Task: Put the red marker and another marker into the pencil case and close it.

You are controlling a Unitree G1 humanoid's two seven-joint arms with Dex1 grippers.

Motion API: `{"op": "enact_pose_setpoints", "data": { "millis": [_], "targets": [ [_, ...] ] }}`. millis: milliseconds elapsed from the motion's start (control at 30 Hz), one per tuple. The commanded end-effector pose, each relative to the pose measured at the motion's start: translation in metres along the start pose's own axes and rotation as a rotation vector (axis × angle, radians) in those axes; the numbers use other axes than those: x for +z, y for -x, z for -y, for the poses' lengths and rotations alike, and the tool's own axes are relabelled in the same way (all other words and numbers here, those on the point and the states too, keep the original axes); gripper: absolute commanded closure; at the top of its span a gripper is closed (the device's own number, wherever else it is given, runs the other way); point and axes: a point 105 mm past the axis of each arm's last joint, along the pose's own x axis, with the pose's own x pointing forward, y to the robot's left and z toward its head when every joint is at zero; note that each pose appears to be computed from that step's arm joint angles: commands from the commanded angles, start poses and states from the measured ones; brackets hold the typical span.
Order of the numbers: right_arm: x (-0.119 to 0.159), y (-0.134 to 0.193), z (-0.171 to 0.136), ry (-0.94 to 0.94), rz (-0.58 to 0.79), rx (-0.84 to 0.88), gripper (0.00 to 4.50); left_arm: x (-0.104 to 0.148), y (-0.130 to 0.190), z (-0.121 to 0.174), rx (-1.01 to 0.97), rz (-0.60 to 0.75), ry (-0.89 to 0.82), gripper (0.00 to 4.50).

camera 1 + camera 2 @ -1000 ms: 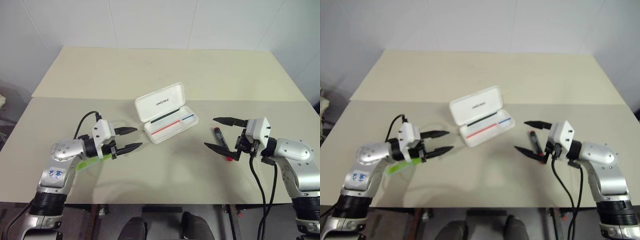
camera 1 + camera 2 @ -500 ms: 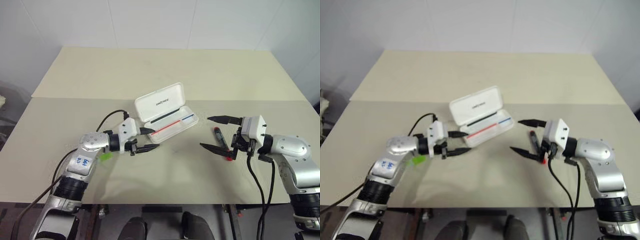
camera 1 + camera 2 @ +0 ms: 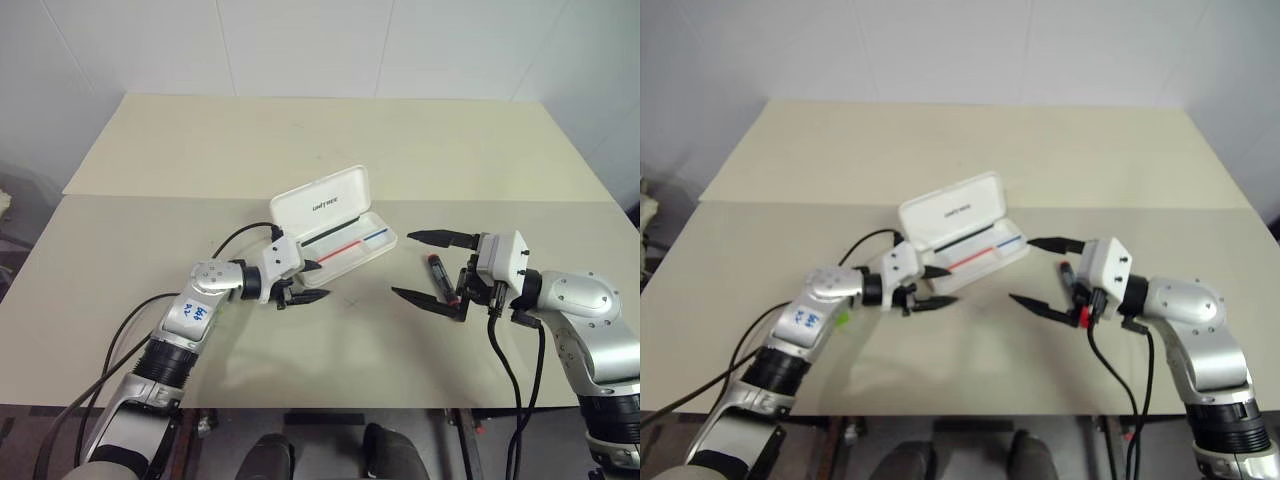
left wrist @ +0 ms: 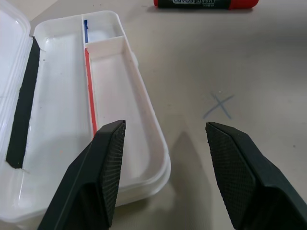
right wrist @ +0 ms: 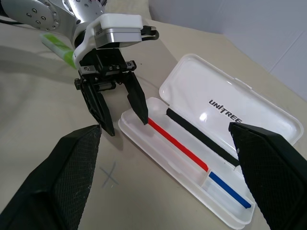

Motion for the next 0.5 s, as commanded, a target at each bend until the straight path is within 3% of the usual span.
{"op": "enact_pose_setpoints", "data": {
  "millis": [33, 500],
  "targets": [
    [0.013, 0.001, 0.0, 0.023, 0.035, -0.002, 0.0, 0.006, -0.003, -0.001, -0.02, -0.012, -0.021, 1.68],
    [0.028, 0.007, 0.008, 0.06, -0.007, 0.07, 0.0, -0.003, -0.011, 0.001, -0.116, -0.155, -0.008, 1.68]
  ]
}}
